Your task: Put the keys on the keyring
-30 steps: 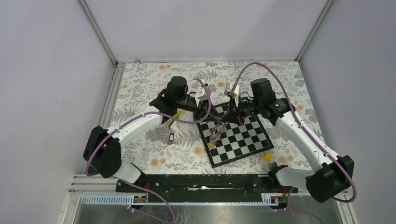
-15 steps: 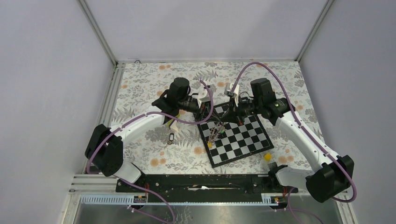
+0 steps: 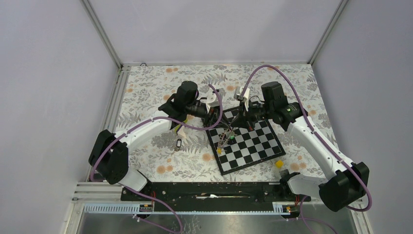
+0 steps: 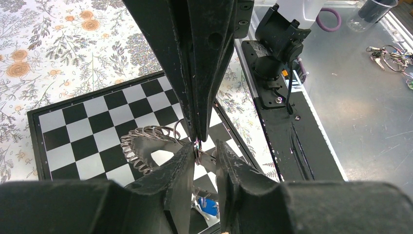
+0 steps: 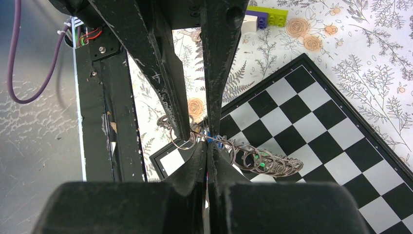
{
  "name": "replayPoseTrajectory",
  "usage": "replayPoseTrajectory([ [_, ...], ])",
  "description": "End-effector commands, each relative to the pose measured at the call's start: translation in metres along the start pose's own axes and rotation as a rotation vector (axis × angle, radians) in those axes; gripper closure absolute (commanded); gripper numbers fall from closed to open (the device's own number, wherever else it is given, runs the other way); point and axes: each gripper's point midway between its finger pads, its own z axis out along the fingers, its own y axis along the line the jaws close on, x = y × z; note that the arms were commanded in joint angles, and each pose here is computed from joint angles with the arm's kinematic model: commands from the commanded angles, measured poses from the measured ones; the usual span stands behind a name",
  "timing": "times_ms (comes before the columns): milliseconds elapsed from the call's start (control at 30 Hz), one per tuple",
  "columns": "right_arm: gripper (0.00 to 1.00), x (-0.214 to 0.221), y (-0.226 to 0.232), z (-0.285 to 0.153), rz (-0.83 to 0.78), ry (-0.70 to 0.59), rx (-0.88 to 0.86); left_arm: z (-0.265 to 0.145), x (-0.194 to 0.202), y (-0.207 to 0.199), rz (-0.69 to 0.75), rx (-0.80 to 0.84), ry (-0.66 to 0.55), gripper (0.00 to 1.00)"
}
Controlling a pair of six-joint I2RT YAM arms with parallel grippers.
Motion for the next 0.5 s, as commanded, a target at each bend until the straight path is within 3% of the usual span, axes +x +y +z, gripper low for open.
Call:
replayPoseTrajectory([
  [0, 1.00, -0.0159, 0.0021, -0.0010, -0.055, -0.042, -0.004, -0.0053, -0.0340, -0.0010, 0.107, -0.008, -0.049, 0.73],
  [467, 1.00, -0.0119, 0.0026, 0.0002, -0.049, -0.038, -0.007, -0.0032, -0.0367, 0.0008, 0.095, 0.000, -0.060, 0.87],
])
